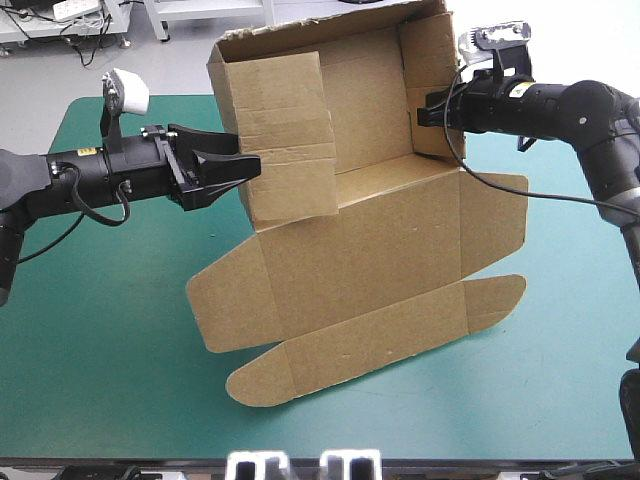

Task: Fold the box

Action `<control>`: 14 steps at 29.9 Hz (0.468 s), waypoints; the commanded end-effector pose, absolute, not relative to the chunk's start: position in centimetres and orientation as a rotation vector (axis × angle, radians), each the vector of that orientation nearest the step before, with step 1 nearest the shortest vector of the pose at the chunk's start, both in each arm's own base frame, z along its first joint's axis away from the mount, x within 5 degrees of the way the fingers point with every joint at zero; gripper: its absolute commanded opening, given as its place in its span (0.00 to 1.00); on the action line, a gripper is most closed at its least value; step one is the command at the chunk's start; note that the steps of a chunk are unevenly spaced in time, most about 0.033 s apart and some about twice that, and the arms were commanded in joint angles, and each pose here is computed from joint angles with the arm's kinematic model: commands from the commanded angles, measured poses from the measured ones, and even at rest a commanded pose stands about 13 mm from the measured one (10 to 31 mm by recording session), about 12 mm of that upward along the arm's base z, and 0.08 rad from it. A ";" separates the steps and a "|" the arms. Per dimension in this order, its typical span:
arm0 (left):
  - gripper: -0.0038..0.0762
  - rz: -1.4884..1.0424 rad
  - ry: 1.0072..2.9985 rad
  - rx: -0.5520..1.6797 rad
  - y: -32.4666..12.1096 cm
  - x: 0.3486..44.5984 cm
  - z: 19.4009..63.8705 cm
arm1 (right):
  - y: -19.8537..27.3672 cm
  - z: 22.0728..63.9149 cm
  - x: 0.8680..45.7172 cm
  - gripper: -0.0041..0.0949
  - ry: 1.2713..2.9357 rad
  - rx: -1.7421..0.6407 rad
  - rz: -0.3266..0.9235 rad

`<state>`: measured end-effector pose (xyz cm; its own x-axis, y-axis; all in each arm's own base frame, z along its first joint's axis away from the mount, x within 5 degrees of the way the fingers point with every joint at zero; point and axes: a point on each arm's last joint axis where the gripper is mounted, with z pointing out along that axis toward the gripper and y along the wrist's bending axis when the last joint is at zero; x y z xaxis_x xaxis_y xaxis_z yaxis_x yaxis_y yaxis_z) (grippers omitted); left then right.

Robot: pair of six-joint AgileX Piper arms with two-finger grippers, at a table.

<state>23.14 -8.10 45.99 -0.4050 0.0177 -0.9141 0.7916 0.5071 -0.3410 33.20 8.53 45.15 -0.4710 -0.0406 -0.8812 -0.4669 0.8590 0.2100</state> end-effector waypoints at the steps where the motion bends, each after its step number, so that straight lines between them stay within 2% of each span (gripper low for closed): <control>1: 0.68 -1.112 1.701 0.642 -8.5 22.0 47.9 | 8.6 47.8 32.2 0.04 1.885 -0.302 0.582; 7: 0.67 -1.039 1.708 0.598 -8.2 22.6 47.9 | 8.8 47.9 32.1 0.04 1.884 -0.294 0.619; 14: 0.53 -0.891 1.802 0.491 -7.3 23.9 47.0 | 9.1 47.8 31.9 0.04 1.894 -0.304 0.665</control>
<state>24.14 -7.38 45.59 -0.4276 -0.0058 -0.9039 0.7064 0.6218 -0.3382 33.40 8.84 45.01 -0.4858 -0.0079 -0.8740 -0.4719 0.8441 0.2547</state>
